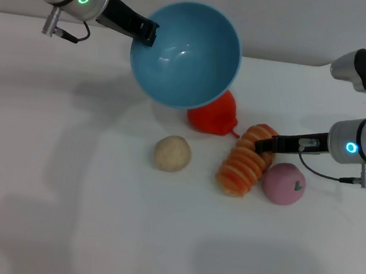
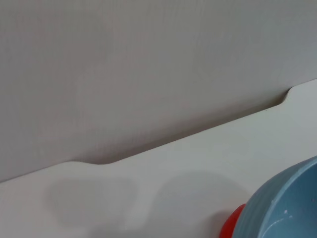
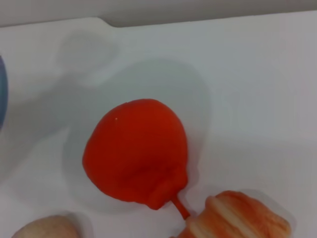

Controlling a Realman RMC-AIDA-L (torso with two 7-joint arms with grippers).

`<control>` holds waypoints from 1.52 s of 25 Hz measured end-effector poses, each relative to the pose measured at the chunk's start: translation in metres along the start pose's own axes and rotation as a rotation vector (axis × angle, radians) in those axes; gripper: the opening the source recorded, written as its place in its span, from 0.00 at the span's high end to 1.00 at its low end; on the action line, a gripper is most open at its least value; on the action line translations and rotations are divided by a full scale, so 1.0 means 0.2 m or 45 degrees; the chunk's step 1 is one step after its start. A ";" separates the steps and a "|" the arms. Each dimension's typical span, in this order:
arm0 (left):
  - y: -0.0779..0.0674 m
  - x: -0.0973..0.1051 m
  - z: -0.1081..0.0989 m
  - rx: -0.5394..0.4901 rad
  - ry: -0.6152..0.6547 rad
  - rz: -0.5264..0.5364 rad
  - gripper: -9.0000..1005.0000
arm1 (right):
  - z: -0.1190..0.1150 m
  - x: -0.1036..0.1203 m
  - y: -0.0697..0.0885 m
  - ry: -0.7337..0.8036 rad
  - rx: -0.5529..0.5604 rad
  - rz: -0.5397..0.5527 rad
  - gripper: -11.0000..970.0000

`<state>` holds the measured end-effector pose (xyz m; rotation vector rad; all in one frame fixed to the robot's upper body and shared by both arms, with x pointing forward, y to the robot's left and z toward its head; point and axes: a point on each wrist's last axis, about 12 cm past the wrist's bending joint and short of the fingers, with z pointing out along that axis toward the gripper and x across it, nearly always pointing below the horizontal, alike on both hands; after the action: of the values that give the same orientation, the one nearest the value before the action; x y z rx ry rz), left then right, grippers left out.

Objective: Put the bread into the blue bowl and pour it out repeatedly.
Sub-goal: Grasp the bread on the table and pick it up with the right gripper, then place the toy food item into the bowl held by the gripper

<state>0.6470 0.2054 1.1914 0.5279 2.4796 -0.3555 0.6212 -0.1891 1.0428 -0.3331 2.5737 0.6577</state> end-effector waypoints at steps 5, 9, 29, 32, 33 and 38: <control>0.00 0.00 0.00 0.000 0.000 -0.005 0.98 | 0.00 0.00 0.00 -0.003 0.015 -0.007 0.60; 0.00 0.00 0.00 -0.001 0.002 -0.007 0.98 | 0.00 0.01 -0.01 0.008 0.022 -0.023 0.63; -0.01 0.01 0.00 0.011 0.032 0.003 0.98 | -0.41 0.08 -0.21 -0.355 -0.214 0.023 0.88; -0.04 0.03 0.03 0.024 0.077 0.031 0.98 | -0.51 0.06 -0.21 -0.430 -0.248 -0.014 0.89; -0.06 0.03 0.05 0.028 0.101 0.047 0.98 | -0.55 0.05 -0.21 -0.455 -0.258 -0.036 0.89; -0.16 0.05 0.14 0.058 0.230 0.123 0.98 | -0.68 -0.03 -0.16 -0.566 -0.305 -0.170 0.91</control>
<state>0.6392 0.1701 1.1671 0.7245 2.6120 -0.3400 0.5861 -0.2835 1.1398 -0.3833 2.0390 0.8813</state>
